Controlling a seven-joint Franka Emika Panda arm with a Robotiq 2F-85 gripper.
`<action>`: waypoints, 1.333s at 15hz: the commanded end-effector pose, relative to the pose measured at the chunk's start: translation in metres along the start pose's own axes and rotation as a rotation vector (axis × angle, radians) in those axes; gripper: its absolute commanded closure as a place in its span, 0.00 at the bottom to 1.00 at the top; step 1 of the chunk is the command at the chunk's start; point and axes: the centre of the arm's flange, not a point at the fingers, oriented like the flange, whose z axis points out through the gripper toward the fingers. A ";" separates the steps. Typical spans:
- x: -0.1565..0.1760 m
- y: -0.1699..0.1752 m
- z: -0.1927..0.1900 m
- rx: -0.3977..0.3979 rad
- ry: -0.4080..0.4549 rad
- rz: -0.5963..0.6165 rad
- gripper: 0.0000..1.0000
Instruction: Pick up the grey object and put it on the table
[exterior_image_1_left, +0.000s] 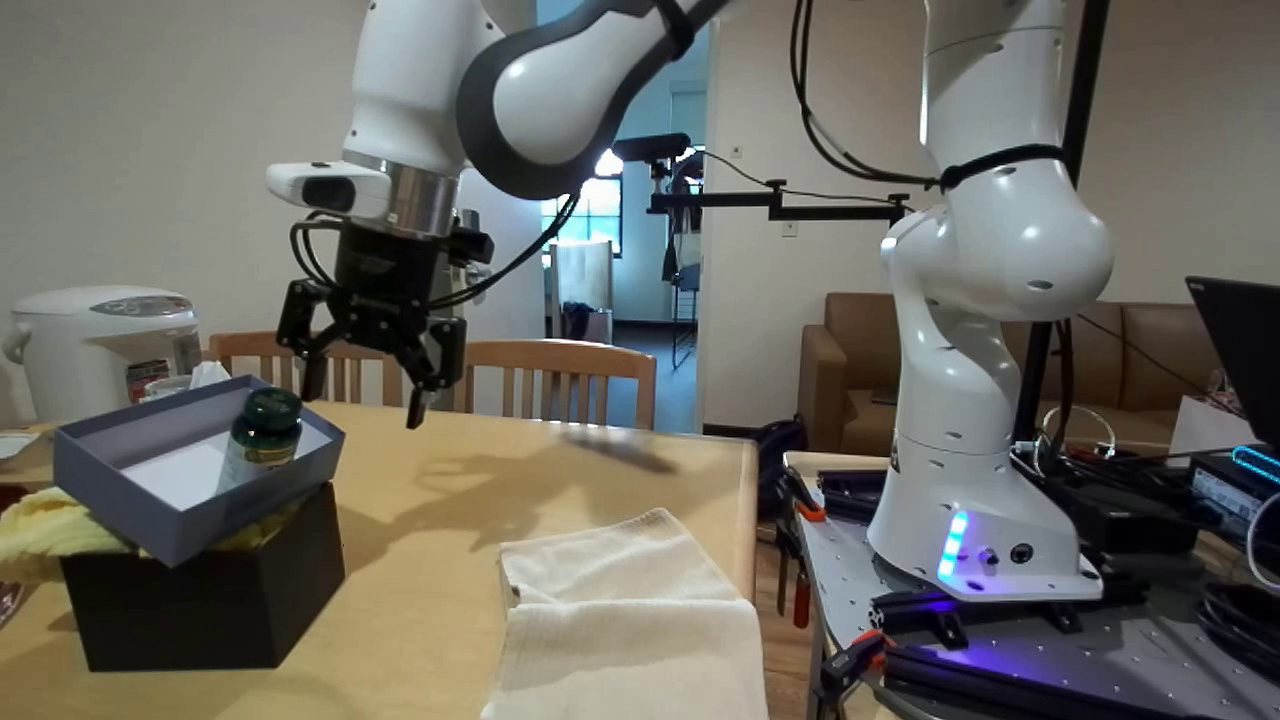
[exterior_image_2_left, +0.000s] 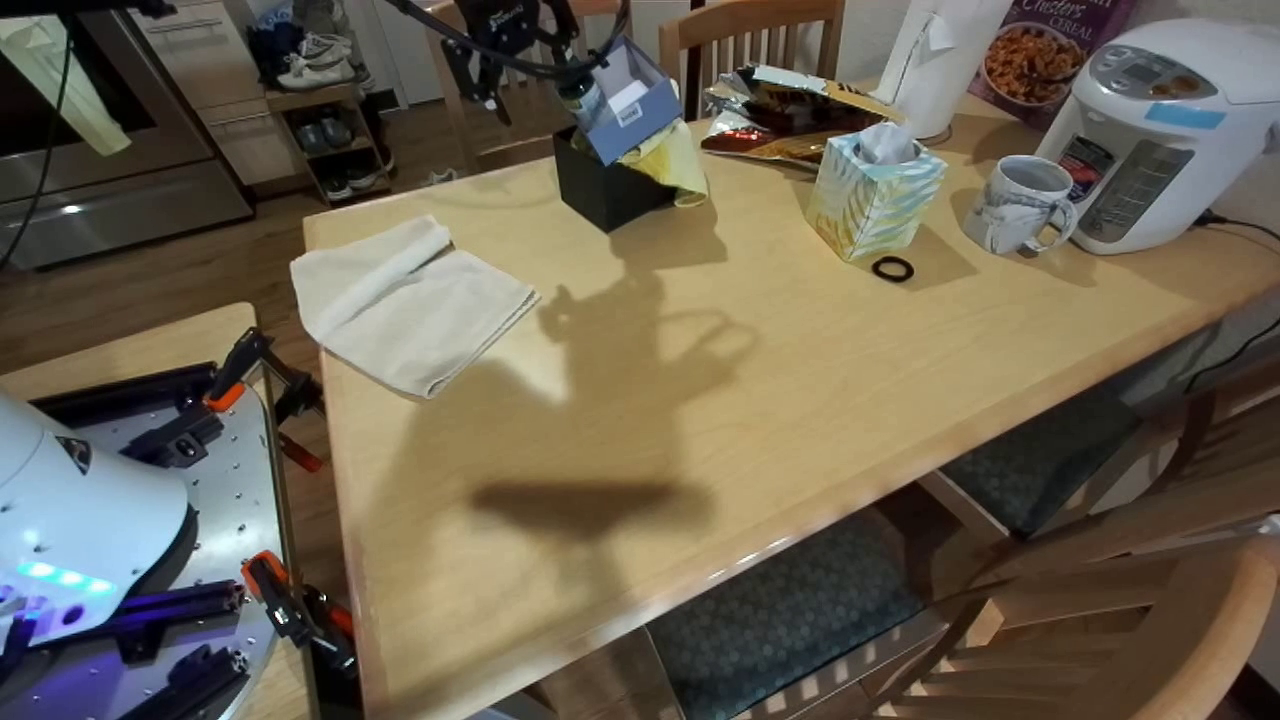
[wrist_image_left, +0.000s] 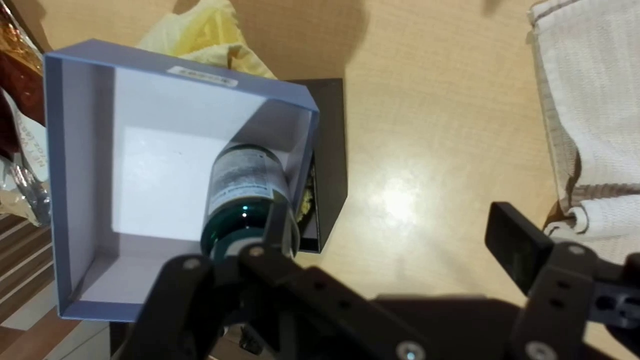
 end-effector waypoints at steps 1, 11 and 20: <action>-0.004 0.008 0.009 -0.044 -0.022 -0.021 0.00; -0.020 0.018 0.023 -0.076 -0.043 -0.013 0.00; -0.019 0.026 0.065 -0.094 0.021 0.069 0.25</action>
